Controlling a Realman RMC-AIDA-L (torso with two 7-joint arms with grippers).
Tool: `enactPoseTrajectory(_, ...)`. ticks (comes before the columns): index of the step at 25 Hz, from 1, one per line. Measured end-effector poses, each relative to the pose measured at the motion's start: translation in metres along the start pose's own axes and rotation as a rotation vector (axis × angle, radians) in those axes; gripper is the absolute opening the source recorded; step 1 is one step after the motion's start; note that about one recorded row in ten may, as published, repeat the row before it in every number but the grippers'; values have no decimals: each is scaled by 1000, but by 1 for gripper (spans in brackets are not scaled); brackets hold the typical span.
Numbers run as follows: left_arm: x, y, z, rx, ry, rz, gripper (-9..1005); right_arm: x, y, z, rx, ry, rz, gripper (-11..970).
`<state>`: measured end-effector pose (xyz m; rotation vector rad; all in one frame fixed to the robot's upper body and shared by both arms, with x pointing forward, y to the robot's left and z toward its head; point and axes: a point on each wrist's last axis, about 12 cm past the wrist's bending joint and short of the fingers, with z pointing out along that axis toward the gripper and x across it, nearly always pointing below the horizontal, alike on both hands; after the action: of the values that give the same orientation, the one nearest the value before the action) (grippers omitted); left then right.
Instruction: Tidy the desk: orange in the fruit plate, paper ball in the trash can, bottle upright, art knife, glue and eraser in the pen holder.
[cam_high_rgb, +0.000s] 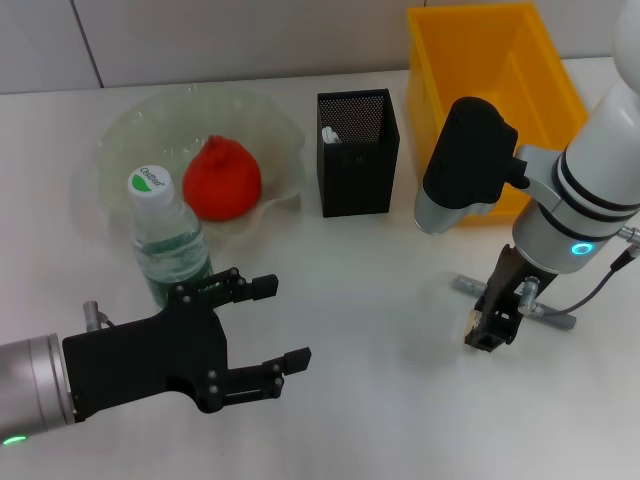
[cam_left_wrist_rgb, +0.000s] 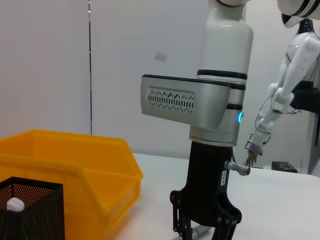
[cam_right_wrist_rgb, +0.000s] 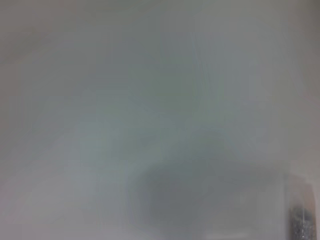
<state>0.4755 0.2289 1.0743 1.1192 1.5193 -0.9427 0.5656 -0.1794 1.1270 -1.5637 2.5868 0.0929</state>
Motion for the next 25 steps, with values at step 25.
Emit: enactPoseTrajectory(25,0,-1,-1,-3,-2,0,802,-10,6,-32,75,-149,4,392)
